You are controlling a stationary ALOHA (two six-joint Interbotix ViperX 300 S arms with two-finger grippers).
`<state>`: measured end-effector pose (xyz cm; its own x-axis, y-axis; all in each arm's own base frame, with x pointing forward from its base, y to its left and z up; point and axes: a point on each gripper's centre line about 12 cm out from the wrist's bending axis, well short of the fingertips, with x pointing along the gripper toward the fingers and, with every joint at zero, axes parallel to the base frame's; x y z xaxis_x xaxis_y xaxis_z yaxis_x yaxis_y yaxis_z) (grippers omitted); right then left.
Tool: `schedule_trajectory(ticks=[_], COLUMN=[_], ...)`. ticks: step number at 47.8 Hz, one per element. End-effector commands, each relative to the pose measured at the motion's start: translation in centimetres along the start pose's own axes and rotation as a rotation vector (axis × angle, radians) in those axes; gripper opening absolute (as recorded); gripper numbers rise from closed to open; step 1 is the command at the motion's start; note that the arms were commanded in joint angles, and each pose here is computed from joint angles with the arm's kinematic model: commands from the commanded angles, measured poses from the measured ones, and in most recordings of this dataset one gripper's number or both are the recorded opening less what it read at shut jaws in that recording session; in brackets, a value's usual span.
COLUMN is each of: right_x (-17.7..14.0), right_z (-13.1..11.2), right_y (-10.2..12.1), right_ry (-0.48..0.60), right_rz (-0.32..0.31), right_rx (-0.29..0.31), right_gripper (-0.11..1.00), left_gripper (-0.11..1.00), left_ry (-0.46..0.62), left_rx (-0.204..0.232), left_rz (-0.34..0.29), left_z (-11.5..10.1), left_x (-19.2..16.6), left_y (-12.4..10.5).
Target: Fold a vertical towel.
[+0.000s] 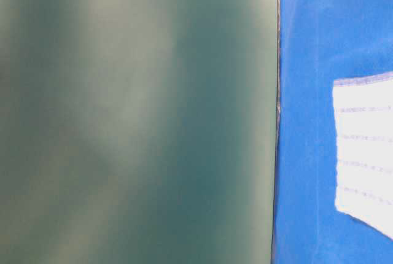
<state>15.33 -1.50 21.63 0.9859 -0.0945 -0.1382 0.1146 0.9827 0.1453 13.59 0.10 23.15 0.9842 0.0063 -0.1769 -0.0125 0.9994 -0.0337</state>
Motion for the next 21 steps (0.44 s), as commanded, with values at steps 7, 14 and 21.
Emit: schedule_trajectory(ticks=[7, 14, 21], right_x=[0.15, 0.15, 0.15], right_z=[0.64, 0.55, 0.46], right_y=[0.05, 0.02, 0.00], right_ry=[-0.009, -0.002, 0.005], right_rz=[-0.001, -0.004, -0.006], right_rx=[-0.003, -0.003, -0.003], right_gripper=[0.59, 0.59, 0.59], left_gripper=[0.63, 0.63, 0.63], left_ry=[-0.005, -0.005, -0.005], left_rx=[-0.001, -0.001, -0.001], left_rz=[0.003, 0.003, 0.003], left_z=[0.33, 0.33, 0.37], left_x=[0.05, 0.05, 0.04], left_y=[0.04, 0.04, 0.03])
